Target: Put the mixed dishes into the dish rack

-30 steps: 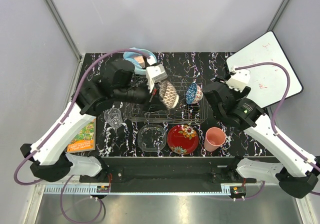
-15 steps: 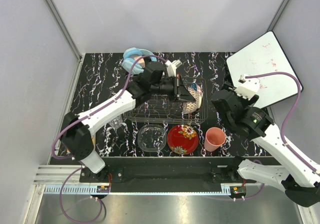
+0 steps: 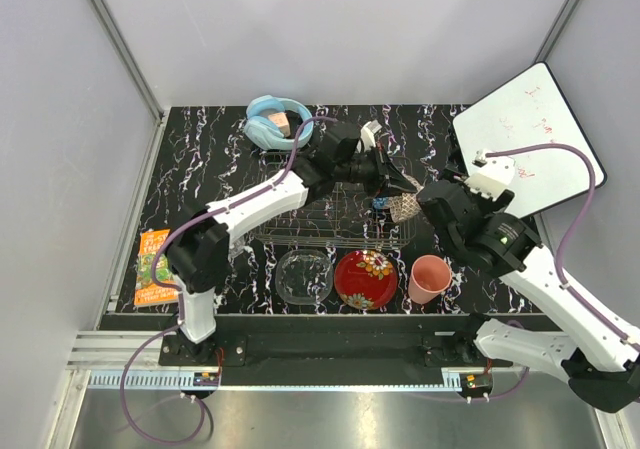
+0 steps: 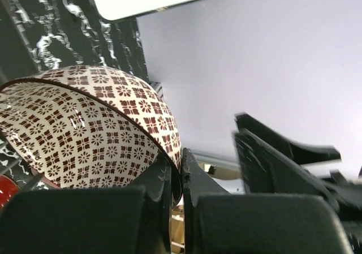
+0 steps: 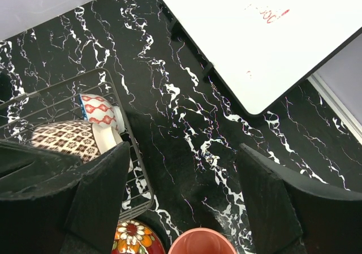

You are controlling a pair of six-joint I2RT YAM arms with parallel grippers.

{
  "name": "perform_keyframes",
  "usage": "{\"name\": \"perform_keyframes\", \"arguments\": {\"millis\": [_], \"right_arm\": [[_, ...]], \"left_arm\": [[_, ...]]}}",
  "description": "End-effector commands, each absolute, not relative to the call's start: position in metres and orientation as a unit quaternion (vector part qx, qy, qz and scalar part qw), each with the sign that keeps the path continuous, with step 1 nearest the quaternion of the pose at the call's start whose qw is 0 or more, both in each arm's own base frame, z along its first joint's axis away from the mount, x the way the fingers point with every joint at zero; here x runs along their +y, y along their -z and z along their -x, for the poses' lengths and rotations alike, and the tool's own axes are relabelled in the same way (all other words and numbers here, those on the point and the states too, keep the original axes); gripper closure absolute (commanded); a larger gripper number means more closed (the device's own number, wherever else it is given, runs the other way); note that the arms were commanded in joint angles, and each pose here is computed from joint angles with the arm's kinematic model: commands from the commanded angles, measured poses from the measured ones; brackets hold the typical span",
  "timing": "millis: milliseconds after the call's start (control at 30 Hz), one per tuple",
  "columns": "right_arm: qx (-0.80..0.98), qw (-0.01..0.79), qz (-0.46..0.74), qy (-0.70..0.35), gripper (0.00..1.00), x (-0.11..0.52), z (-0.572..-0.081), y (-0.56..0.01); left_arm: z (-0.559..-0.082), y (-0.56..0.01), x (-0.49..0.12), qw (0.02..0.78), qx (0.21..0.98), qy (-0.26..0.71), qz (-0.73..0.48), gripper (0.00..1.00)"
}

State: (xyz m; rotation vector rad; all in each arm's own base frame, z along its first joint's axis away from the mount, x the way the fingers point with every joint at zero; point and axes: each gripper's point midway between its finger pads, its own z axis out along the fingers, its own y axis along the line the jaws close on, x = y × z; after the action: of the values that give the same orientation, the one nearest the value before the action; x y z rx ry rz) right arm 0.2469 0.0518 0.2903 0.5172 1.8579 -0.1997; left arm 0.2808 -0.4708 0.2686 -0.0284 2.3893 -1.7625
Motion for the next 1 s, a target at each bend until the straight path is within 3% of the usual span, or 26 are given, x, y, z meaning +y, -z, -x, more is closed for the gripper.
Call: {"name": "perform_keyframes", "arguments": {"millis": [0, 567, 967], "right_arm": [[0.772, 0.581, -0.245, 0.077, 0.17, 0.042, -0.243, -0.299], [0.764, 0.590, -0.251, 0.074, 0.17, 0.033, -0.236, -0.303], [0.764, 0.589, -0.252, 0.077, 0.16, 0.029, -0.234, -0.295]], "left_arm": [[-0.299, -0.303, -0.476, 0.106, 0.766, 0.634, 0.026, 1.00], [-0.272, -0.220, -0.456, 0.055, 0.804, 0.593, 0.015, 1.00], [-0.257, -0.192, -0.474, 0.044, 0.815, 0.577, -0.035, 0.99]]}}
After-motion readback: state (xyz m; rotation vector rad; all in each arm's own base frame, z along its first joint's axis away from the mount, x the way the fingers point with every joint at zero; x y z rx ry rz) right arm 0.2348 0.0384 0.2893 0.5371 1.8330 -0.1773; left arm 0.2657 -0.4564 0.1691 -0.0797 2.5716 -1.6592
